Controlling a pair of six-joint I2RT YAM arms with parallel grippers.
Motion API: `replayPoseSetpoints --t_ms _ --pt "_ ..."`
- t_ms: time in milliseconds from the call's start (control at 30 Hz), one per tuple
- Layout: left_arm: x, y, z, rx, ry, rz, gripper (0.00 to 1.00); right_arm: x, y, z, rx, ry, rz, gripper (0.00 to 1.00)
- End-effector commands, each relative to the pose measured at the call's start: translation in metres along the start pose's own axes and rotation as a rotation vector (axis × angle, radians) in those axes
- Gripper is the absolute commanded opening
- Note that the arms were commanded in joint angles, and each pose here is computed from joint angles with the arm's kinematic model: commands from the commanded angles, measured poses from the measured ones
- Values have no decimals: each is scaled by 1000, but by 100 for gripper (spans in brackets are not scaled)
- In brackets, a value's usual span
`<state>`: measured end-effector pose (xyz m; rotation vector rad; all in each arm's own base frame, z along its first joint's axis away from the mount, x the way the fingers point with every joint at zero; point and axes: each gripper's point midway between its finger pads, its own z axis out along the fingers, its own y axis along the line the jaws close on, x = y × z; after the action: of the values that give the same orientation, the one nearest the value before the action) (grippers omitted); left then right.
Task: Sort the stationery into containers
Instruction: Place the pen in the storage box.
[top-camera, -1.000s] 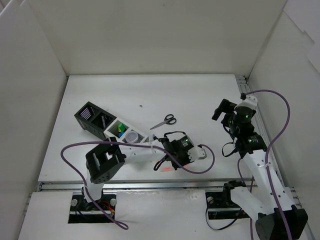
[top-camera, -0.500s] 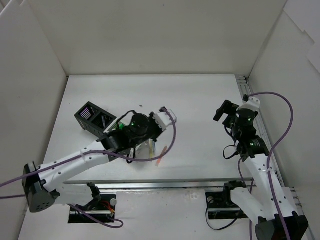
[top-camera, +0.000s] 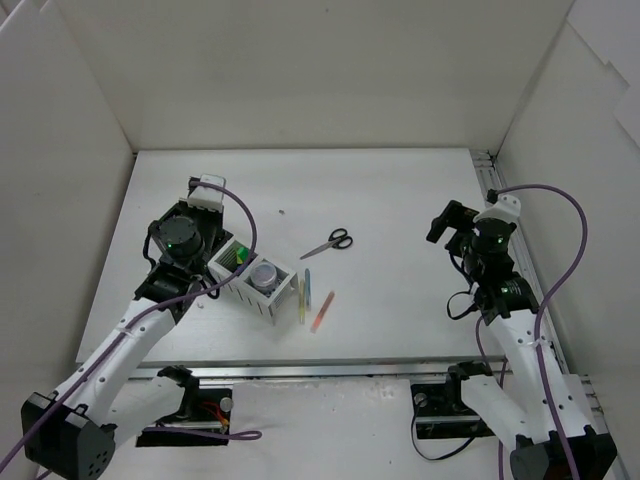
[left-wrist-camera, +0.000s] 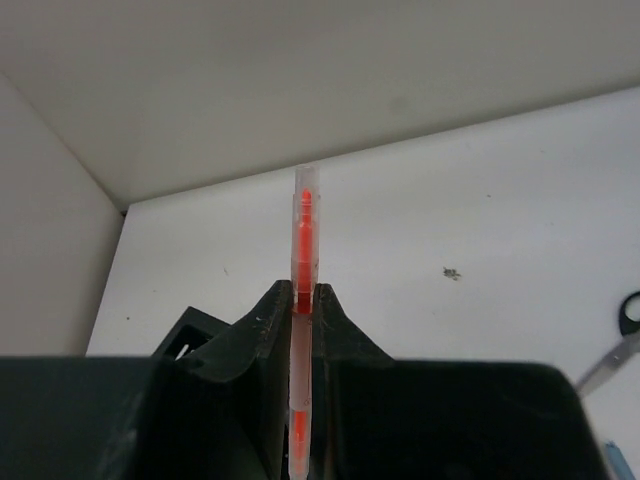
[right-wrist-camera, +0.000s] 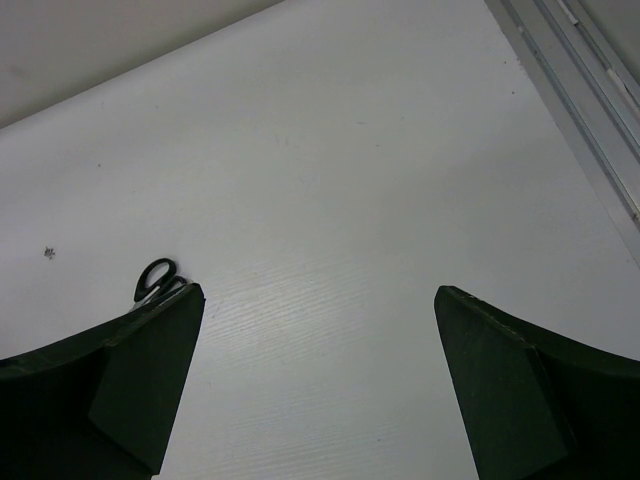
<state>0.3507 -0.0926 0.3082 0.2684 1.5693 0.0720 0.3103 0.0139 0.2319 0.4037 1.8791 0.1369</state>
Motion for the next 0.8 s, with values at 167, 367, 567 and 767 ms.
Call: replayPoseSetpoints --t_ms 167,367,567,767 --pt "-13 39 29 -77 -141 -45 0 -17 4 8 -7 -50 -14 98" --pt "28 45 44 -91 -71 -107 0 -19 6 15 -11 -62 -20 98" --pt "61 48 47 -136 -39 -230 0 -15 9 18 -28 -51 -35 98" --pt "78 47 50 -159 18 -267 0 -18 11 13 -49 -67 -33 98"
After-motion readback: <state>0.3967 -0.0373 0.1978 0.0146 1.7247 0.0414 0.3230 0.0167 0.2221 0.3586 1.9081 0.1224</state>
